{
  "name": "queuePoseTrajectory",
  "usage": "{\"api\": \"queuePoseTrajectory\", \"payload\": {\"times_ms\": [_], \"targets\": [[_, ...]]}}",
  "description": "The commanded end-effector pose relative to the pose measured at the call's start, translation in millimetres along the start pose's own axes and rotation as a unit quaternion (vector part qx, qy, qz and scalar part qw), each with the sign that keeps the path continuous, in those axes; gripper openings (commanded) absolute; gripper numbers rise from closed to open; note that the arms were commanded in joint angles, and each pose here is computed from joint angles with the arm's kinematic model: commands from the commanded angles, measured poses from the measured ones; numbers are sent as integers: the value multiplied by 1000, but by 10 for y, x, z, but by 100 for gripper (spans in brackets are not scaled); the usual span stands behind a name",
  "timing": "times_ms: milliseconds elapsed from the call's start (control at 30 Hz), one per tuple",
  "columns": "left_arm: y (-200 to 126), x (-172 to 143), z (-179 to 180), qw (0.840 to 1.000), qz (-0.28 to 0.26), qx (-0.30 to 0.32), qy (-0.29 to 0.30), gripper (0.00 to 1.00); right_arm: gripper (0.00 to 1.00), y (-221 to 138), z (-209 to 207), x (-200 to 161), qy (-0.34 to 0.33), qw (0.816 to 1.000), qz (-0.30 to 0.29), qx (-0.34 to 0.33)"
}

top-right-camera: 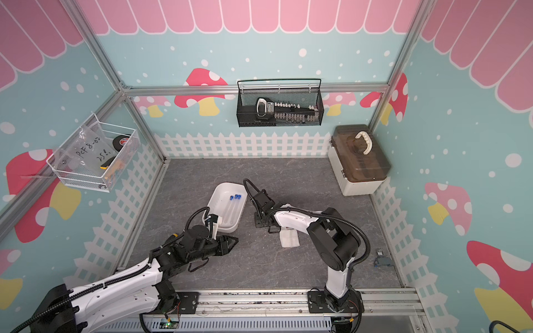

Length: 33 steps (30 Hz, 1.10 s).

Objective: Wipe the exteriors of test tubes
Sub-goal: Pick up the test tube at the center of the board.

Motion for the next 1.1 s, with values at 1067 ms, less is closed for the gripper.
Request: {"api": "queuePoseTrajectory", "payload": {"times_ms": [1067], "targets": [[362, 493, -481, 998, -43, -39, -28, 53, 12, -994, -163, -640, 53, 982, -68, 168]]}}
Point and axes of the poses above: each gripper's point midway between its finger pads, its own y axis out along the fingers, its own z axis along the line the jaws close on, x = y × z, the point moved 6 cm from there along -y, back along the fingers, and after that the axes turned 1 degree about -y, right-handed, at the moved point
